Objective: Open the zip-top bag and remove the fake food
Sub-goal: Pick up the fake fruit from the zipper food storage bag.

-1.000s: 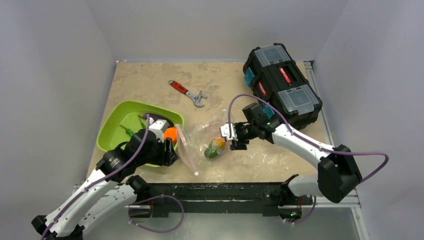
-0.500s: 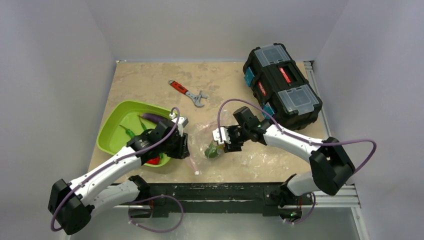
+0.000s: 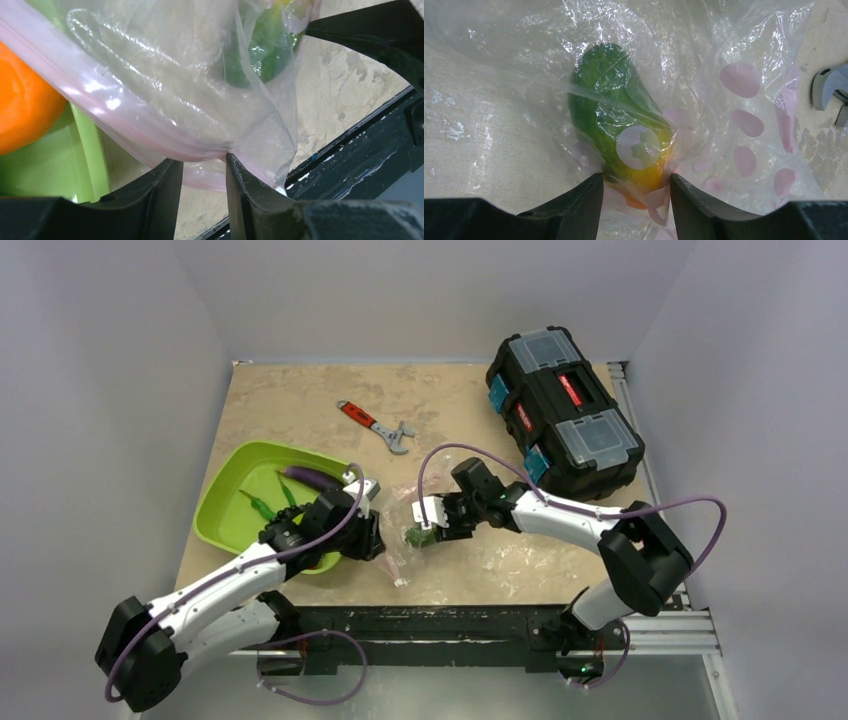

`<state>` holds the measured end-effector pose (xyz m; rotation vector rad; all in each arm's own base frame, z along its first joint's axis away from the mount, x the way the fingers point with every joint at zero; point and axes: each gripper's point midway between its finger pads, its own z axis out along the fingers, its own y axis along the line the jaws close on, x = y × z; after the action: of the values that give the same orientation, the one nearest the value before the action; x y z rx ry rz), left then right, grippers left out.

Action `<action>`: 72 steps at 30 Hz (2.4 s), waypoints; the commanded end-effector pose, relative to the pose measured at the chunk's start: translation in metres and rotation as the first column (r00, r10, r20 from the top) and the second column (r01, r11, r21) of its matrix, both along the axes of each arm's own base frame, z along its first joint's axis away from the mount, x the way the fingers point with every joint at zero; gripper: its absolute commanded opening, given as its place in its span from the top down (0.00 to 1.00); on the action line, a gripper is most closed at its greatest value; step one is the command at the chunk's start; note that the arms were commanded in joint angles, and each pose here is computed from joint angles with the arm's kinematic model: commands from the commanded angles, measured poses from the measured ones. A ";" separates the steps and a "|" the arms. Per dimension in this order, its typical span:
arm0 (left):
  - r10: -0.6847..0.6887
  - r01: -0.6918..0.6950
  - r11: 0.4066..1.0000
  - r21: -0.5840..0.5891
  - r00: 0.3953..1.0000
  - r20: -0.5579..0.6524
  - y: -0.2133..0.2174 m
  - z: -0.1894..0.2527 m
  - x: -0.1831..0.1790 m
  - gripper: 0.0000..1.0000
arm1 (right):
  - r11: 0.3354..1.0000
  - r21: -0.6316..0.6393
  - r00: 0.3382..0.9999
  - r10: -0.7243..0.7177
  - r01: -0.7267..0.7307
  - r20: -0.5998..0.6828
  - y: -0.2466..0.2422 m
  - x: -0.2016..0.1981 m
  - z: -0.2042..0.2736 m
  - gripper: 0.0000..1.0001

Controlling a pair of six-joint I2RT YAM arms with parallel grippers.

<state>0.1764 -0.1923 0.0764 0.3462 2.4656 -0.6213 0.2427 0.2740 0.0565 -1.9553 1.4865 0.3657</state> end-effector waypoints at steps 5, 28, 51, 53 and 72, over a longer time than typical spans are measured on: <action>-0.062 0.077 0.995 -0.056 0.970 0.237 0.009 0.036 -0.003 0.61 | 0.999 0.031 0.999 -0.023 0.022 0.026 0.008 0.011 0.010 0.53; -0.034 0.054 0.997 -0.060 0.954 0.297 0.004 0.028 0.006 0.65 | 0.995 -0.057 0.996 0.078 -0.081 -0.045 0.017 0.028 -0.002 0.48; -0.274 0.305 0.952 0.018 0.827 0.490 -0.039 0.024 0.027 0.52 | 0.986 0.023 0.969 0.167 -0.165 -0.180 0.026 0.043 0.007 0.49; -0.282 0.314 0.949 0.026 0.810 0.515 -0.042 0.022 0.030 0.50 | 0.988 0.008 0.970 0.155 -0.157 -0.187 0.026 0.045 0.002 0.49; -0.242 0.269 0.963 0.008 0.851 0.466 -0.070 -0.007 0.049 0.39 | 0.984 0.035 0.942 0.177 -0.174 -0.285 0.036 0.033 -0.004 0.65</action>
<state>0.2118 -0.2468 0.0539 0.8034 1.9880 -0.5971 0.2840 0.2957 0.0383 -2.1194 1.5232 0.6645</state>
